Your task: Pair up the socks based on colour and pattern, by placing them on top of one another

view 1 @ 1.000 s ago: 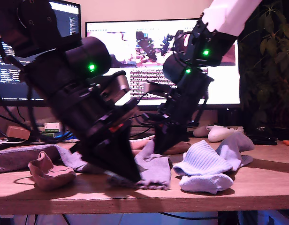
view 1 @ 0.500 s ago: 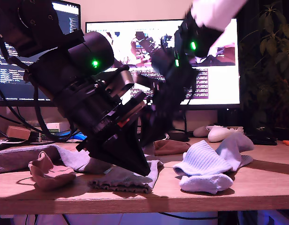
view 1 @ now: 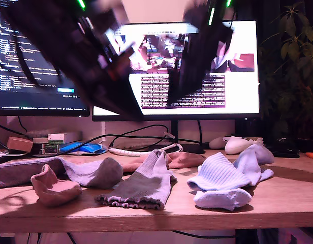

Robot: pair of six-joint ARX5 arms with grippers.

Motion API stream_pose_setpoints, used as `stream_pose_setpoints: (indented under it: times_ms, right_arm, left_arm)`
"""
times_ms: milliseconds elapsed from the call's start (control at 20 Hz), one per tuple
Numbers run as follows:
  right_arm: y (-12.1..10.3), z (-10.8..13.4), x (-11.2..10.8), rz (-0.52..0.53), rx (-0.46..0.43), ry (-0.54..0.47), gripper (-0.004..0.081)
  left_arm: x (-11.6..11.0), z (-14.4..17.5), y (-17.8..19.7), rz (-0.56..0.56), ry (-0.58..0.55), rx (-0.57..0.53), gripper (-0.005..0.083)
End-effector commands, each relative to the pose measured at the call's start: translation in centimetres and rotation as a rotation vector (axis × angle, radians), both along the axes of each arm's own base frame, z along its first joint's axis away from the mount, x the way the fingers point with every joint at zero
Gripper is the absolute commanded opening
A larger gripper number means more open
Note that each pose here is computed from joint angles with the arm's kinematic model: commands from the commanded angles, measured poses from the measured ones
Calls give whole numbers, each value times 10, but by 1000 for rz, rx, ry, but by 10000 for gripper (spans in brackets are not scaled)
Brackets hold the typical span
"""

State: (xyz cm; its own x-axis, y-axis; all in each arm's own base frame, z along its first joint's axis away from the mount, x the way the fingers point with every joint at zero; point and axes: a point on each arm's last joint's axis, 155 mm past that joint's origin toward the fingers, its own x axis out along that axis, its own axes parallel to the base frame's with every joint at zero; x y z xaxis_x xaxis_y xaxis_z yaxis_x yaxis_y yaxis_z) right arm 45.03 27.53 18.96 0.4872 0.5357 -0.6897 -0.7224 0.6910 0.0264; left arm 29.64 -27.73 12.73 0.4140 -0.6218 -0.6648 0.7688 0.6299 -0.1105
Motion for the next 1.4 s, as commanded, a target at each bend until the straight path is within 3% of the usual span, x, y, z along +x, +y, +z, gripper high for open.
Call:
stream_pose_setpoints:
  times_ms: [0, 250, 500, 550, 600, 750, 1000, 1350]
  right_arm:
    - [0, 4, -7, -28, 11, -15, -11]
    - [-15, 13, -35, -91, 30, -114, -11]
    - [-26, -13, -94, -75, 53, -138, -11]
    - [-26, -20, -108, -58, 46, -127, -11]
    - [-28, -26, -120, -59, 47, -108, -11]
    - [-33, -39, -147, -57, 27, -62, -11]
    - [-35, -31, -152, -58, 28, -83, -11]
    - [-35, -32, -153, -39, 10, -92, -11]
  left_arm:
    - [5, -5, 17, 13, -10, 38, -19]
    - [28, 0, 60, 58, -47, 69, -19]
    - [31, -4, 66, 15, -72, 99, 5]
    - [30, -7, 66, 16, -61, 102, 49]
    - [30, -13, 66, 54, -15, 84, 146]
    - [34, -32, 63, 126, 80, 54, 496]
    - [39, -73, 53, 200, 222, 57, 649]
    - [53, -90, 34, 231, 214, 95, 637]
